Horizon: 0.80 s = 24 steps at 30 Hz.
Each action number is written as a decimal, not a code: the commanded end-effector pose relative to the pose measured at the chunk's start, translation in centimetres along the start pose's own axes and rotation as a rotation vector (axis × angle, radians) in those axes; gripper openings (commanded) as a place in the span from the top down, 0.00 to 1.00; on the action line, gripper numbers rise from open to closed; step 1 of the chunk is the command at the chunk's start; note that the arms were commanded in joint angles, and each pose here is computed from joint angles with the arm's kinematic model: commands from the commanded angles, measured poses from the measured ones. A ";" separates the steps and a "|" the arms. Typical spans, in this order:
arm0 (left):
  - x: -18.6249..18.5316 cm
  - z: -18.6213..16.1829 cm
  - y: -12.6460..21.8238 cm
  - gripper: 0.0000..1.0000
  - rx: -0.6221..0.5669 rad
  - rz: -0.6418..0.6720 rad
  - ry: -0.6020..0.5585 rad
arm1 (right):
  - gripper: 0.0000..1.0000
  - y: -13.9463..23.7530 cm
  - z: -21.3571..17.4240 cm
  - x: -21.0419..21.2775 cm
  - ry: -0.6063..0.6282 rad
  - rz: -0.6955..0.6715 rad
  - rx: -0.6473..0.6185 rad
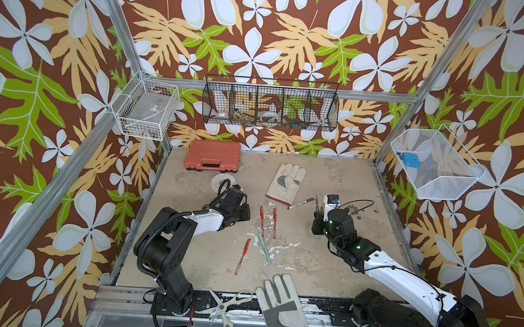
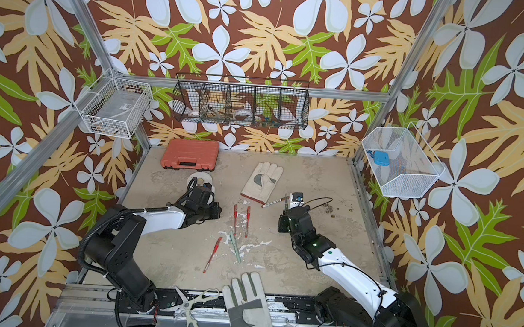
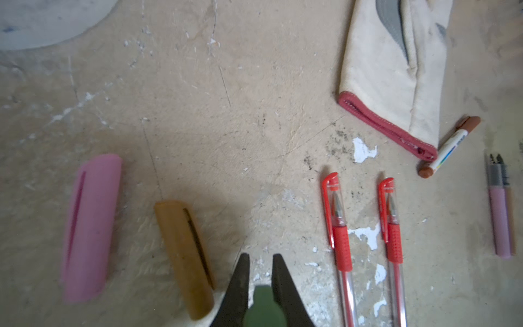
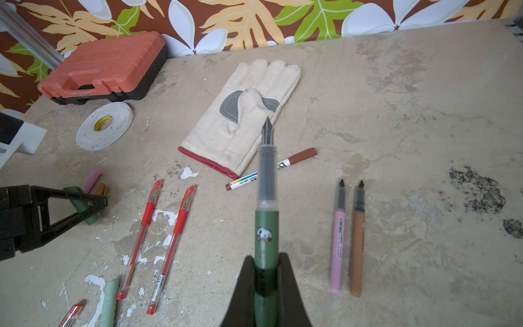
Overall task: Open the pen caps
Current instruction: 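Lower the green cap beside the pink and tan caps and open the left gripper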
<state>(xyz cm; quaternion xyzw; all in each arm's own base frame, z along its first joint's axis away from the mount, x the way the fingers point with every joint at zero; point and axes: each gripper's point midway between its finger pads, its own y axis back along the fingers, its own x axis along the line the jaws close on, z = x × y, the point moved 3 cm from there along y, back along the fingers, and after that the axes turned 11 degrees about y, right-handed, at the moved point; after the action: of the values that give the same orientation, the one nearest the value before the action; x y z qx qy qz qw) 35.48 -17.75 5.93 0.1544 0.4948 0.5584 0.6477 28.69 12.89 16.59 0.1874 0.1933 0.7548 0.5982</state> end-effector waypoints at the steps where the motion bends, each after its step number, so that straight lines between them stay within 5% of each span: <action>1: 0.6 -0.2 -0.3 0.99 0.013 0.041 -0.021 | 1.00 -0.1 0.1 0.3 -0.033 0.047 0.001; 24: 2.7 -0.5 -1.9 0.83 0.038 0.184 -0.040 | 1.00 0.3 0.2 -0.8 -0.051 0.013 -0.013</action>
<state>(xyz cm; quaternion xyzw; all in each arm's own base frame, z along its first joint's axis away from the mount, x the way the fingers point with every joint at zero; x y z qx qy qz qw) 36.91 -17.25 4.65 0.1800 0.4748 0.5875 0.6300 28.54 12.27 16.66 0.2055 0.1783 0.7568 0.5943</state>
